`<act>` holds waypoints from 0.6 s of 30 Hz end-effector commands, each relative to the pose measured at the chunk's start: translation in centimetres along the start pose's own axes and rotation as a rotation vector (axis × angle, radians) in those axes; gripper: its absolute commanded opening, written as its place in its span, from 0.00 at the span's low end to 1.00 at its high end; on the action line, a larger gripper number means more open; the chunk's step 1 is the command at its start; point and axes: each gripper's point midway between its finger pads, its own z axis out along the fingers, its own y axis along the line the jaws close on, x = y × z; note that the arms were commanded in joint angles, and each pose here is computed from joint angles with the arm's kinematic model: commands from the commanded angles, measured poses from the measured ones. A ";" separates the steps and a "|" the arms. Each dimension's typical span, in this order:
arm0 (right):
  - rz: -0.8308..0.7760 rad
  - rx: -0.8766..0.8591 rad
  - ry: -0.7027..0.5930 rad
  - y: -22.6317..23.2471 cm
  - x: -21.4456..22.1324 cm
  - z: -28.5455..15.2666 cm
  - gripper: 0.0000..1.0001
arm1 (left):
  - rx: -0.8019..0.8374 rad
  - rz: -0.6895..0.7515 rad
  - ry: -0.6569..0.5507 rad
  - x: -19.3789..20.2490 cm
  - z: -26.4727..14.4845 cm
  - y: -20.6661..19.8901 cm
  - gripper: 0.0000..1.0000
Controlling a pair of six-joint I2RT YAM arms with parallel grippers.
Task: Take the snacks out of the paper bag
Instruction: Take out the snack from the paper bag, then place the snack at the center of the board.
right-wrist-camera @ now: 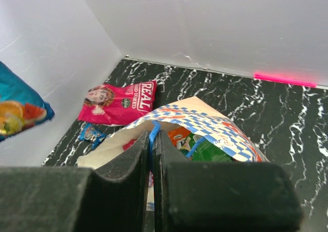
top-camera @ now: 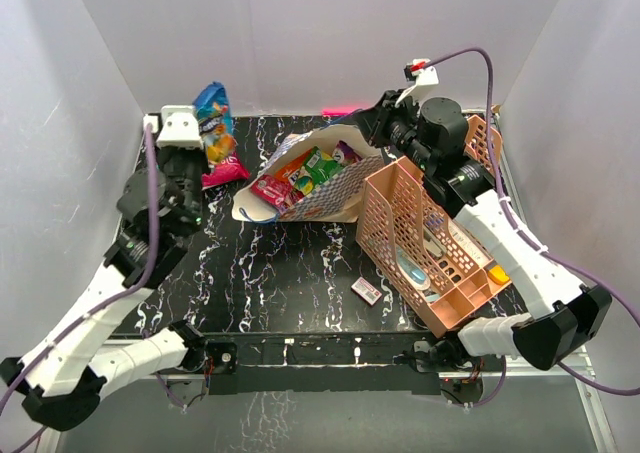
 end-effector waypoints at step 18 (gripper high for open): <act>-0.063 0.086 -0.178 -0.7 -5.1 -3.3 0.08 | -0.591 -0.351 0.513 20.8 -0.9 7.5 0.00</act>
